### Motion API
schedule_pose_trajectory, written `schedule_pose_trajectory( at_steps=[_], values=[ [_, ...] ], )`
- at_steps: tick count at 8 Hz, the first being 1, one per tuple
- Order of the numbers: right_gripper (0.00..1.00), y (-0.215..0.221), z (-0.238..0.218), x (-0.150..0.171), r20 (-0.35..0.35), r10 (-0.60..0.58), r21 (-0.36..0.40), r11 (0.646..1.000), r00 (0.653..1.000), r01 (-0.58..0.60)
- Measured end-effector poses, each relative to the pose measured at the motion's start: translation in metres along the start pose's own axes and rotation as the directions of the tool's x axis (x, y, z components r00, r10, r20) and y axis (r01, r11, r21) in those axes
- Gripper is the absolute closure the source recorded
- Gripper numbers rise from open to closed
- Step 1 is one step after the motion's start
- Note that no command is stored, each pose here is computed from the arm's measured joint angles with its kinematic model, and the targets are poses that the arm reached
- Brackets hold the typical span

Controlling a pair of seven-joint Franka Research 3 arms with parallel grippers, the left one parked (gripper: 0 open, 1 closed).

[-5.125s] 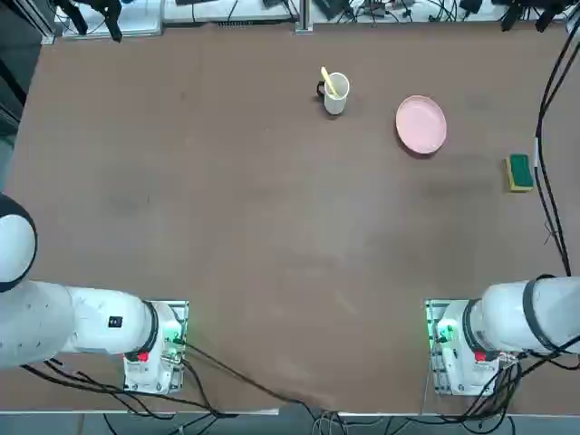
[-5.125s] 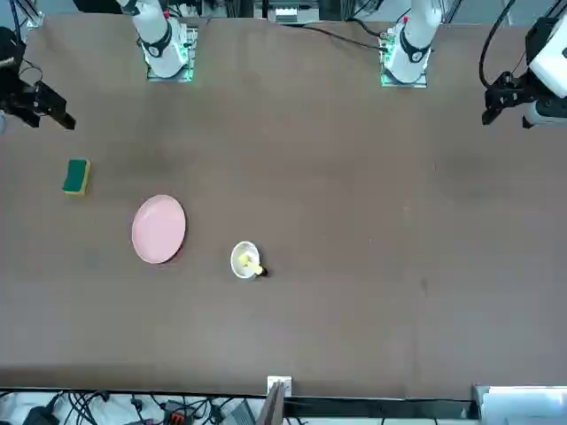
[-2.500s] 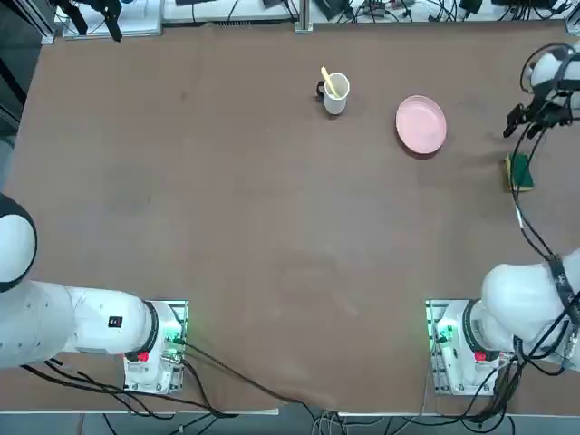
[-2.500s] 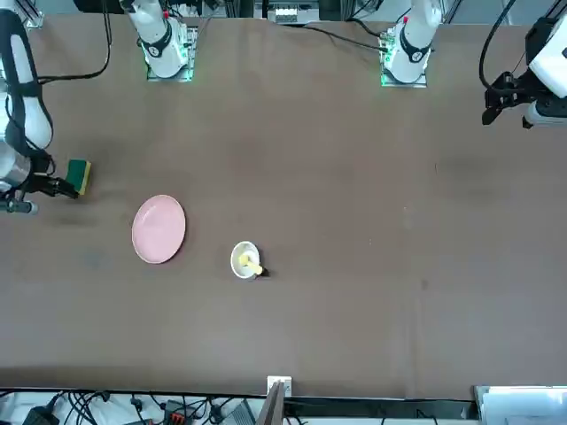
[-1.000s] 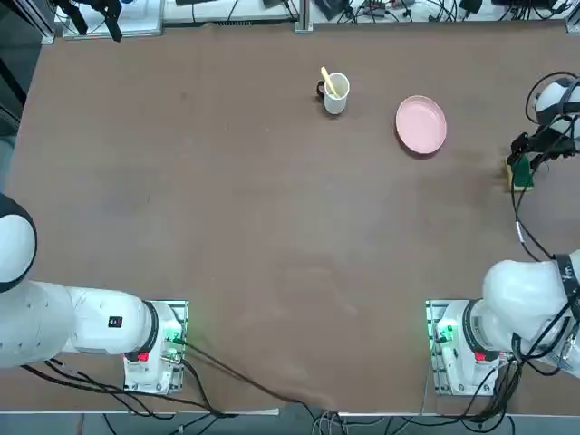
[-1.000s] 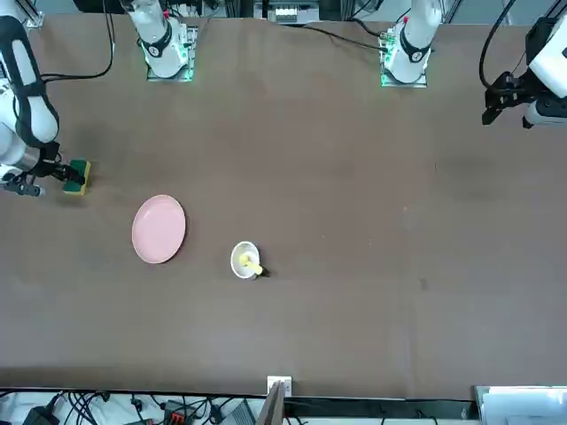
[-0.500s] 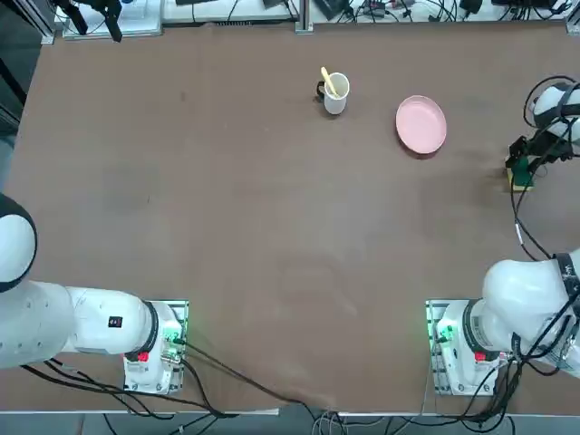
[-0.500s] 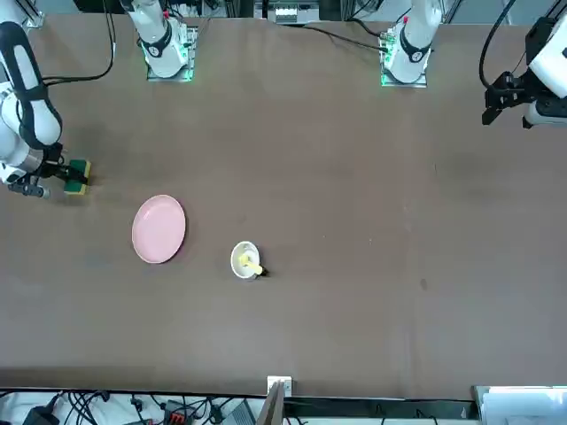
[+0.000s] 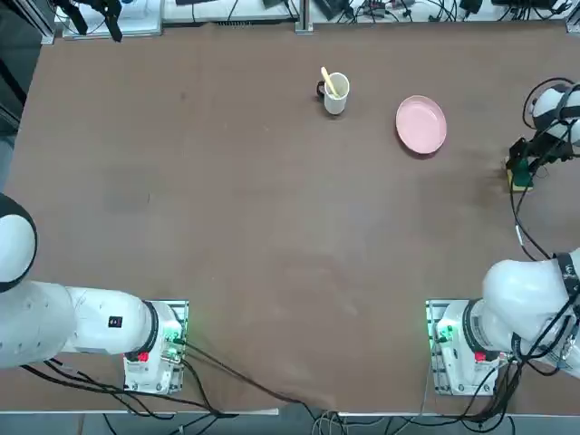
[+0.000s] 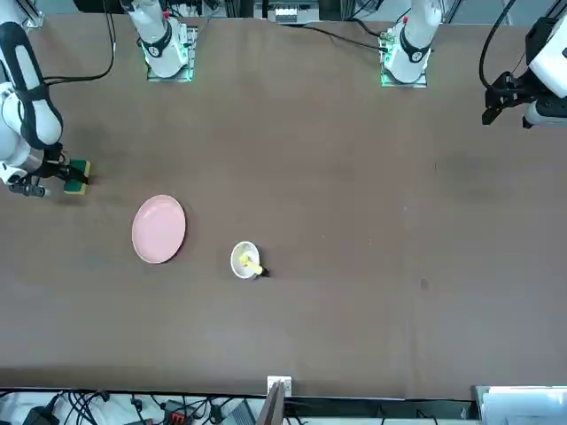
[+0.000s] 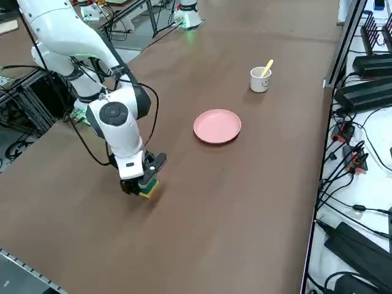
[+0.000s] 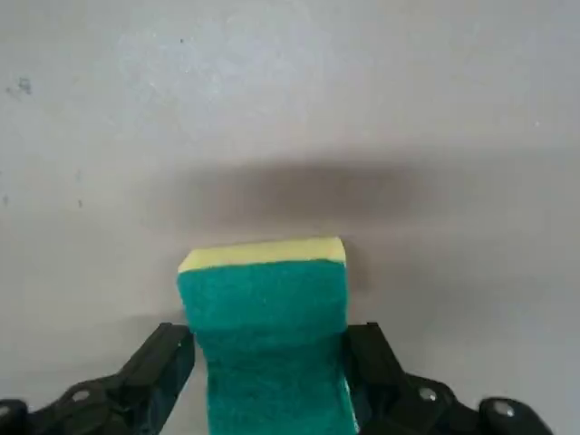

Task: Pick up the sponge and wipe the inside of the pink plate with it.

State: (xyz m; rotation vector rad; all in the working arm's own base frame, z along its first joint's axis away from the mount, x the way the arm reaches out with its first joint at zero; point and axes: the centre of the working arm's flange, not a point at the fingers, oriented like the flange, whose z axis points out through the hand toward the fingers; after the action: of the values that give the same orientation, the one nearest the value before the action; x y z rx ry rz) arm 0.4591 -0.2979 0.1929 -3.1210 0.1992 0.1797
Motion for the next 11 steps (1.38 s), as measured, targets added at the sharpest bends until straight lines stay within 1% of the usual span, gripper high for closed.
schedule_pose_trajectory(
  at_steps=[3, 4, 5, 7, 8, 9, 11],
  values=[
    [0.01, -0.001, 0.006, 0.0, 0.008, -0.004, 0.003, 1.0, 1.0, 0.004],
    [0.04, -0.001, 0.006, 0.0, 0.008, -0.004, 0.003, 1.0, 1.0, 0.004],
    [0.11, -0.001, 0.006, 0.0, 0.008, -0.004, 0.003, 1.0, 1.0, 0.004],
    [0.48, 0.0, 0.005, 0.0, 0.006, -0.004, 0.001, 1.0, 1.0, 0.004],
    [0.66, 0.0, 0.003, 0.002, 0.0, -0.005, -0.001, 1.0, 1.0, 0.005],
    [0.81, -0.001, 0.0, 0.005, -0.006, -0.01, -0.003, 1.0, 1.0, 0.01],
    [0.82, -0.01, -0.014, 0.019, -0.039, -0.035, -0.015, 0.999, 0.999, 0.034]
  ],
)
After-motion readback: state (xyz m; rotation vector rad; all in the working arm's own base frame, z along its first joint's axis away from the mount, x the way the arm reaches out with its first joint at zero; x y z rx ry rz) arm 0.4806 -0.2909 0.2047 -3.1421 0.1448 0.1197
